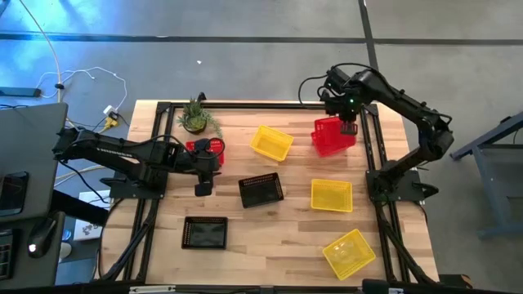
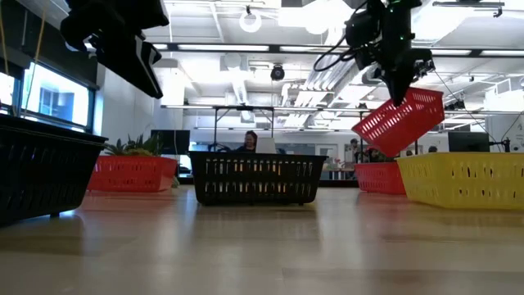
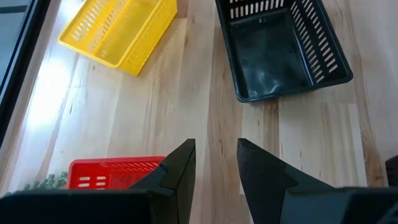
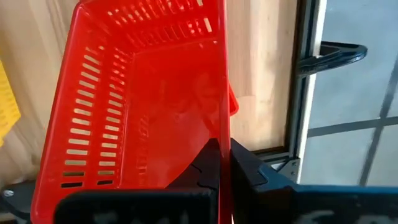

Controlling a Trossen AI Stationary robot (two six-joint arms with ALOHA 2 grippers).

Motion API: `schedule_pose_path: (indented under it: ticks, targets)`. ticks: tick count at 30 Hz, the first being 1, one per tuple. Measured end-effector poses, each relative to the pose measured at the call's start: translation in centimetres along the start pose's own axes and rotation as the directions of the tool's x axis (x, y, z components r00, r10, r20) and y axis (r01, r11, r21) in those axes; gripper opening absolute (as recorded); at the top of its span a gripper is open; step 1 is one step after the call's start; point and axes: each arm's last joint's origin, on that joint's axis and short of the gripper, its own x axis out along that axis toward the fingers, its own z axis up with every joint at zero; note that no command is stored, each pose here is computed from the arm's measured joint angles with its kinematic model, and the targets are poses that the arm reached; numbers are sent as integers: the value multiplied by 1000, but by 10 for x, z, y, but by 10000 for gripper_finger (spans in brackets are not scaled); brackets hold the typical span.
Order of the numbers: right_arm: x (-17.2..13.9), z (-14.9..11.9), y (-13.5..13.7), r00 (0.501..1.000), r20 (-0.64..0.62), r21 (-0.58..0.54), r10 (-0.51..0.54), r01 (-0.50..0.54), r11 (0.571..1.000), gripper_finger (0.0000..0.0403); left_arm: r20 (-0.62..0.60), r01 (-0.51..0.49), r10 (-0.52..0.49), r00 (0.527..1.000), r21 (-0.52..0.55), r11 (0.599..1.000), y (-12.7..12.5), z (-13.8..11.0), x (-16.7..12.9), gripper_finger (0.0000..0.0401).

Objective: Stack baskets by color
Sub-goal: Stack the bottom red bin on top of the top right red bin

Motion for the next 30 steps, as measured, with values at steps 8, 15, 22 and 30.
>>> schedule_pose_path:
  ticks: [8, 15, 22, 30]
  targets:
    - [0, 2, 0, 999, 44, -51, 32, -30, 998, 0, 0, 0, 0, 1000, -9, 1000, 0, 0, 0, 106]
    - [4, 7, -2, 998, 45, -52, 32, -29, 998, 0, 1, -15, 15, 1000, -30, 999, 0, 0, 0, 106]
    - [20, 16, -6, 998, -6, -65, 63, -64, 996, 0, 1, -15, 15, 1000, -35, 999, 0, 0, 0, 106]
    - [41, 27, -10, 990, -78, -77, 119, -125, 989, 0, -7, -15, 15, 1000, -33, 999, 0, -1, 0, 106]
